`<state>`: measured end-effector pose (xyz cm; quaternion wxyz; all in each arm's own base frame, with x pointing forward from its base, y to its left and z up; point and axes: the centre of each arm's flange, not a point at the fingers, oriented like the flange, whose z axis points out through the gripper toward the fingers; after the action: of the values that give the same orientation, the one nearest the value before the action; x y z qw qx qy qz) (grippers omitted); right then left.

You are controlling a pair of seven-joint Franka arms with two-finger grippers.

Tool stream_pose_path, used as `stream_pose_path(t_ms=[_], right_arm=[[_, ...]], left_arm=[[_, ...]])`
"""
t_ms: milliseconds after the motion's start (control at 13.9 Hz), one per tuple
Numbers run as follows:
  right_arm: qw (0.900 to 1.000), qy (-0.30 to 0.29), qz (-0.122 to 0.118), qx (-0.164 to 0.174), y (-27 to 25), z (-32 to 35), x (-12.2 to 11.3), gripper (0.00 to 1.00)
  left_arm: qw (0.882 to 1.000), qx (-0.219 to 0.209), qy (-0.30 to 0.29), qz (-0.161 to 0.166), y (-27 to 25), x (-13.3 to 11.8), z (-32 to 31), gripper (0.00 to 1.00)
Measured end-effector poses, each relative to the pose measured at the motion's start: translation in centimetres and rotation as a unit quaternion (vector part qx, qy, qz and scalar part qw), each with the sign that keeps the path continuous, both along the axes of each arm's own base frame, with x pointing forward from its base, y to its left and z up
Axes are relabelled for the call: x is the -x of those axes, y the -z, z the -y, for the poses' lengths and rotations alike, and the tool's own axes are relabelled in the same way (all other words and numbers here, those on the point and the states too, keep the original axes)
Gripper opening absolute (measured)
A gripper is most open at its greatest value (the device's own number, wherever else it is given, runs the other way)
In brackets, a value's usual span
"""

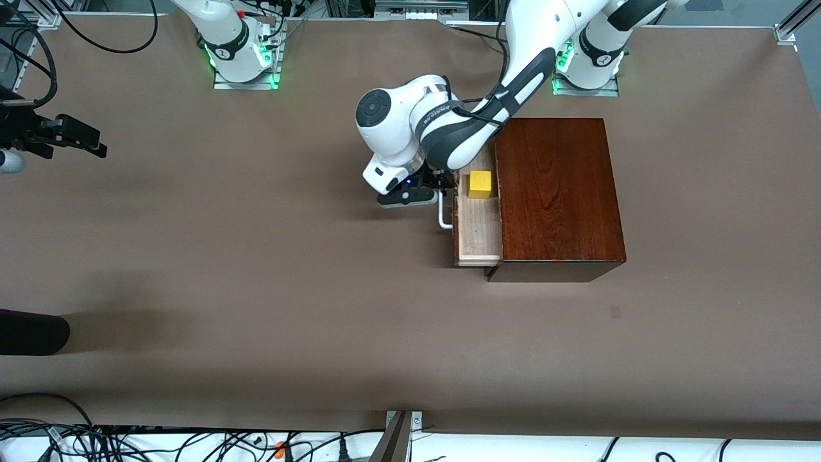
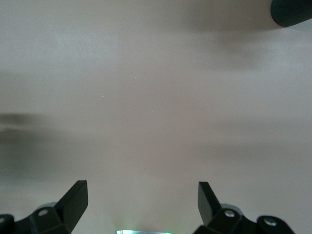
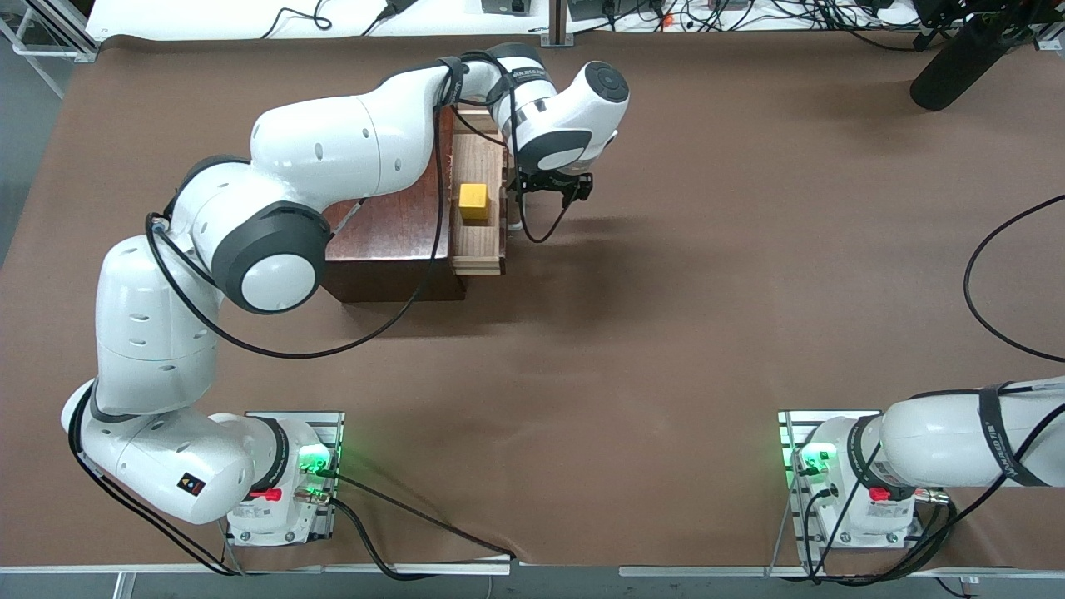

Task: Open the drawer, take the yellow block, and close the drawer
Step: 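Pull the drawer handle outward with the left gripper to open the drawer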

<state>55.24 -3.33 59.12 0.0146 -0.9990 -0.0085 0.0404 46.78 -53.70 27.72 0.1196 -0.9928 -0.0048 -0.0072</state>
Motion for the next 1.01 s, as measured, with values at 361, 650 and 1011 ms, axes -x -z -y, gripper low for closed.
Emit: stream_pose_path(t_ms=[361, 650, 1011], right_arm=[[1.000, 0.000, 0.000, 0.000, 0.0, 0.0, 0.0, 1.00], [1.000, 0.000, 0.000, 0.000, 0.0, 0.0, 0.0, 1.00], [1.000, 0.000, 0.000, 0.000, 0.0, 0.0, 0.0, 1.00]], left_arm=[[1.000, 0.012, 0.003, 0.004, -0.2, 0.4, 1.7, 1.00], [1.000, 0.022, 0.004, 0.006, -0.4, 0.5, 2.7, 1.00], [1.000, 0.025, 0.002, 0.008, -0.5, 0.6, 3.0, 1.00]])
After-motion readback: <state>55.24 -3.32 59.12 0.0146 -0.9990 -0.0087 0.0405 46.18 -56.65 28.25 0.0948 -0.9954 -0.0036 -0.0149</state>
